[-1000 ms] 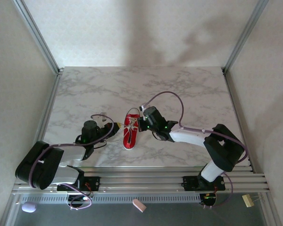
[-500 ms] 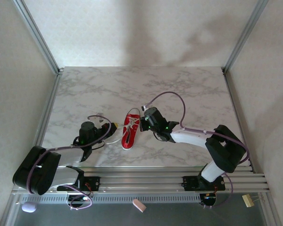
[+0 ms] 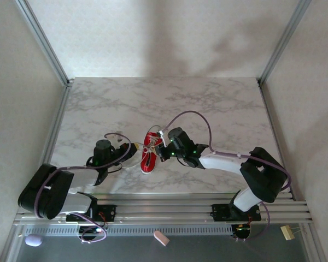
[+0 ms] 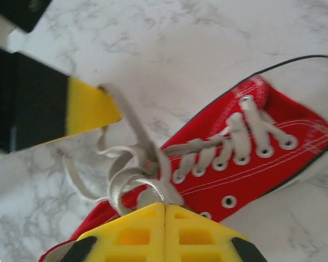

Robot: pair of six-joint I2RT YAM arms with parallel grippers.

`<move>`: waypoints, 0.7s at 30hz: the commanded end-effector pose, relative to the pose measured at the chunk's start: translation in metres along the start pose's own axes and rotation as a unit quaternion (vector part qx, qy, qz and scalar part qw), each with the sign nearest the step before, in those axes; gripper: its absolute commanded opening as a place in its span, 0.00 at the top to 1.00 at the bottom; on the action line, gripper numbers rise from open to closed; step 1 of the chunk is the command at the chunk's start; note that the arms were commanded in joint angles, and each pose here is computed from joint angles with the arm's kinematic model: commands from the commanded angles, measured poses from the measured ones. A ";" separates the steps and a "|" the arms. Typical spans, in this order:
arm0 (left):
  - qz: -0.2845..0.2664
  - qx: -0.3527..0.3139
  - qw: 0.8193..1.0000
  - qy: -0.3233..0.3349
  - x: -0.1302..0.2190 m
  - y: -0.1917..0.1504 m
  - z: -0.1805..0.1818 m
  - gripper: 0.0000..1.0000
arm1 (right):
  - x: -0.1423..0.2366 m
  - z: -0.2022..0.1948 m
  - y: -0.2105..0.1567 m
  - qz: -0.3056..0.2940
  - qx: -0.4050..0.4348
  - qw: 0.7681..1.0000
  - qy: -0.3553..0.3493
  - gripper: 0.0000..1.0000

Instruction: Tie the shoes

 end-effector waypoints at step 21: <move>0.031 -0.019 0.999 -0.035 -0.018 -0.006 -0.012 1.00 | 0.018 0.013 0.025 0.162 0.074 0.984 0.024 0.58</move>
Point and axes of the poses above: each hand's point on the last joint's axis, 136 mm out from that joint toward the fingers, its own x axis back along the fingers, its own z axis along the line the jaws close on, y = z × x, the point moved 6 cm from there along x, back along the fingers, and after that the axes turned 7 degrees about -x, right-handed, at the moved point
